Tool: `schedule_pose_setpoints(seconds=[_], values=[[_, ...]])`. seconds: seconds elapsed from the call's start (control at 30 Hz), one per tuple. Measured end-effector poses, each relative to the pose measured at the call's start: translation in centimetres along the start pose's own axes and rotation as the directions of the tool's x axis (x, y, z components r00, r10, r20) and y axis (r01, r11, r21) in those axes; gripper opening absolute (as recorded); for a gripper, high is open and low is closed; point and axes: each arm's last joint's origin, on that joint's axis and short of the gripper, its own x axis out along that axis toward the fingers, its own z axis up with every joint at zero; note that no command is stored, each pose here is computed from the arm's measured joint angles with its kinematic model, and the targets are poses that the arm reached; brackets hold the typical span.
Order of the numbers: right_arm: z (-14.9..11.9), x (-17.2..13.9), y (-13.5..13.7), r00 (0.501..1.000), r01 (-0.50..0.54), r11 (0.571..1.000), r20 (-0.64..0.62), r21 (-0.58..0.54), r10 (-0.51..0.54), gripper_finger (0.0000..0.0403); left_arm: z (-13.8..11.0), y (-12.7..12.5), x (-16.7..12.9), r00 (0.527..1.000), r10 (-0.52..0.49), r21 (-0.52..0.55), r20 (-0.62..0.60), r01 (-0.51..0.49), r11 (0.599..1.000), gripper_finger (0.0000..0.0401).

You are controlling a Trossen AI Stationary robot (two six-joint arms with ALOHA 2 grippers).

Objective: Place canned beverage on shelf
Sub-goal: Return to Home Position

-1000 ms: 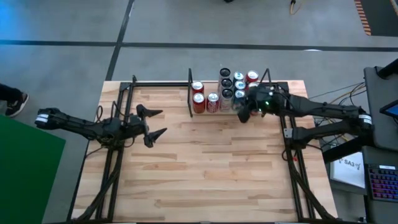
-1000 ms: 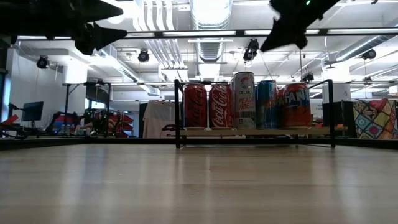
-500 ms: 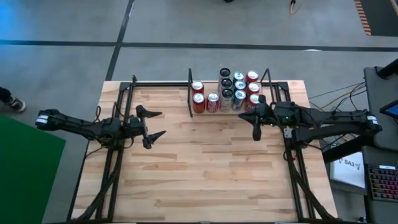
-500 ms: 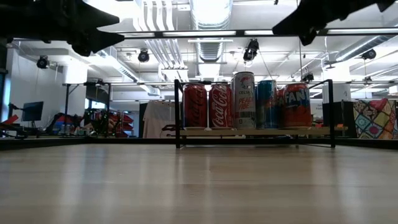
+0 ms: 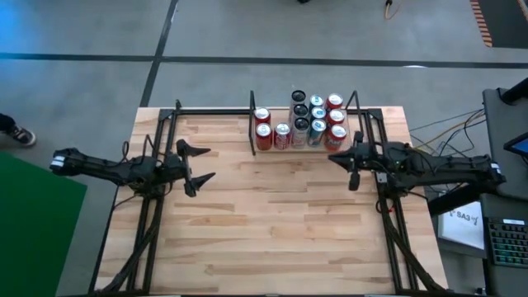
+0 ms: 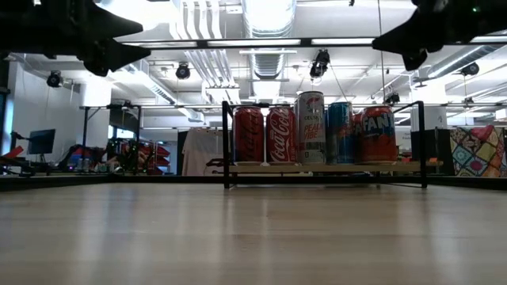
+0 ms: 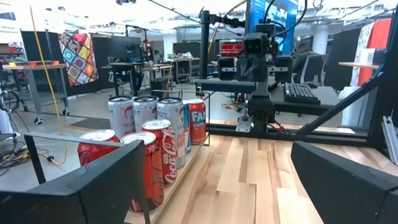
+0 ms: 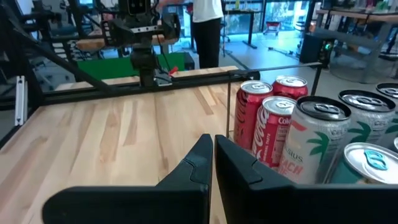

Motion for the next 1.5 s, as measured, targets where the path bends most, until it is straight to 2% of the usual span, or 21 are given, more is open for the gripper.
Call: schedule_pose_setpoints(seconds=[0.23, 0.47, 0.63, 0.93, 1.2, 1.33, 1.5], values=[[-1.5, -2.2, -0.3, 0.995, -0.006, 1.000, 0.100, 0.012, 0.005, 0.0009, -0.7, 0.1, -0.3, 1.000, 0.000, -0.033, 0.002, 0.000, 0.999, 0.0389], [-4.1, -3.1, -0.5, 0.983, -0.037, 0.999, 0.180, 0.015, 0.034, 0.0009, -2.5, 0.3, -1.0, 0.996, -0.012, -0.086, 0.085, 0.019, 0.996, 0.0389], [-5.3, -3.5, -0.6, 0.971, -0.063, 0.998, 0.233, 0.010, 0.059, 0.0009, -2.5, 0.4, -1.4, 0.992, -0.039, -0.104, 0.123, 0.052, 0.993, 0.0389], [-7.3, -2.6, -0.5, 0.974, -0.076, 0.997, 0.211, -0.018, 0.078, 0.0009, -1.9, 0.8, -2.2, 0.996, -0.043, -0.062, 0.074, 0.048, 0.997, 0.0389], [-7.5, -2.6, -0.5, 0.974, -0.064, 0.997, 0.212, -0.054, 0.074, 0.0009, -2.7, 1.2, -3.1, 0.998, -0.039, -0.053, 0.045, 0.041, 0.998, 0.0389], [-8.3, -2.3, -0.5, 0.981, -0.062, 0.995, 0.178, -0.083, 0.076, 0.0009, -3.8, 1.1, -3.0, 0.999, -0.040, -0.047, 0.011, 0.041, 0.998, 0.0389], [-9.3, -1.9, -0.5, 0.988, -0.066, 0.993, 0.129, -0.101, 0.079, 0.0009, -3.8, 1.1, -3.0, 0.999, -0.034, -0.049, 0.009, 0.035, 0.998, 0.0389]])
